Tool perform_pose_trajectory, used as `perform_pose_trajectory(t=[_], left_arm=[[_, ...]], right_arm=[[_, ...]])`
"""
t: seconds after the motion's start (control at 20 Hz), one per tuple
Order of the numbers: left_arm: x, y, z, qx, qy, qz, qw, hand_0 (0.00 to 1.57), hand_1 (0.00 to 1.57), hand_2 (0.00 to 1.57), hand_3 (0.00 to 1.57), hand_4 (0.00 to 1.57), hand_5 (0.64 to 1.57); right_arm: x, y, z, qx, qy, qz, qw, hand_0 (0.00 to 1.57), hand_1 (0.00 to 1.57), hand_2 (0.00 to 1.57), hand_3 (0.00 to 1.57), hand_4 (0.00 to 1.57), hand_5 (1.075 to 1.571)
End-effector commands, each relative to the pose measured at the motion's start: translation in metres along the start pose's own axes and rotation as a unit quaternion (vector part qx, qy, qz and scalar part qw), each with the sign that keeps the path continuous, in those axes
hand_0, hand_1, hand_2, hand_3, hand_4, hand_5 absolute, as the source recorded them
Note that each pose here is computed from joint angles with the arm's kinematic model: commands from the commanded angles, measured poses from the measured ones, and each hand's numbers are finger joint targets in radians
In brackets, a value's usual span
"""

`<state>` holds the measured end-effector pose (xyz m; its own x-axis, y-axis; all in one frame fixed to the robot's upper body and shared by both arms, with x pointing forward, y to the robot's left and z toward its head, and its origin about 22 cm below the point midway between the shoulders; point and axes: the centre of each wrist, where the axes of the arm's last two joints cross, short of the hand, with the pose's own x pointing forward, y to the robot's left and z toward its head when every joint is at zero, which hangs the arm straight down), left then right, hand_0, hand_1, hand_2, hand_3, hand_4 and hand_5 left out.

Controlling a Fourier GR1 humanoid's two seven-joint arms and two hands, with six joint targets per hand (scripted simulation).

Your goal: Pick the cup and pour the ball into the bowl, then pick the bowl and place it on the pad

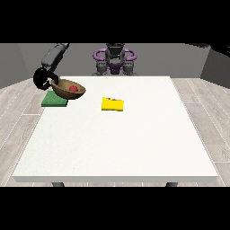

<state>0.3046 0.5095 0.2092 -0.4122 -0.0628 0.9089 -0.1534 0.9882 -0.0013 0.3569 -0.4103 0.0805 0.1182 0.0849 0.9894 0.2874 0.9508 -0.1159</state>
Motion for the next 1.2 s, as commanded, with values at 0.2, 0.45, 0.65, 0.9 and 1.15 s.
perform_pose_trajectory(t=[0.2, 0.45, 0.65, 0.9, 1.15], left_arm=[[0.038, -0.012, -0.004, -0.011, -0.081, -0.002, 0.997, 0.00, 0.00, 0.00, 0.00, 0.67, 1.559], [0.067, -0.004, 0.000, -0.006, -0.130, 0.009, 0.991, 0.00, 0.00, 0.00, 0.00, 0.70, 1.560], [0.078, -0.003, 0.011, 0.000, -0.114, 0.001, 0.993, 0.00, 0.00, 0.00, 0.00, 0.69, 1.557], [0.041, -0.011, 0.018, -0.013, -0.074, 0.008, 0.997, 0.00, 0.00, 0.00, 0.00, 0.69, 1.557], [0.058, -0.002, 0.012, 0.000, -0.051, 0.008, 0.999, 0.00, 0.00, 0.00, 0.00, 0.68, 1.554]], right_arm=[[-0.022, -0.073, 0.007, -0.053, -0.065, -0.033, 0.9959, 1.57, 1.57, 1.57, 0.00, 0.97, 1.570], [0.016, -0.121, 0.009, -0.070, -0.128, -0.027, 0.9889, 1.57, 1.57, 1.57, 0.00, 0.99, 1.571], [0.014, -0.137, 0.014, -0.076, -0.105, -0.011, 0.9915, 1.57, 1.57, 1.57, 0.00, 0.98, 1.570], [-0.007, -0.113, 0.009, -0.053, -0.063, 0.018, 0.9965, 1.57, 1.57, 1.57, 0.35, 0.98, 1.570], [-0.047, -0.083, 0.010, -0.010, -0.013, 0.018, 0.9997, 1.57, 1.57, 1.57, 0.88, 1.00, 1.564]])
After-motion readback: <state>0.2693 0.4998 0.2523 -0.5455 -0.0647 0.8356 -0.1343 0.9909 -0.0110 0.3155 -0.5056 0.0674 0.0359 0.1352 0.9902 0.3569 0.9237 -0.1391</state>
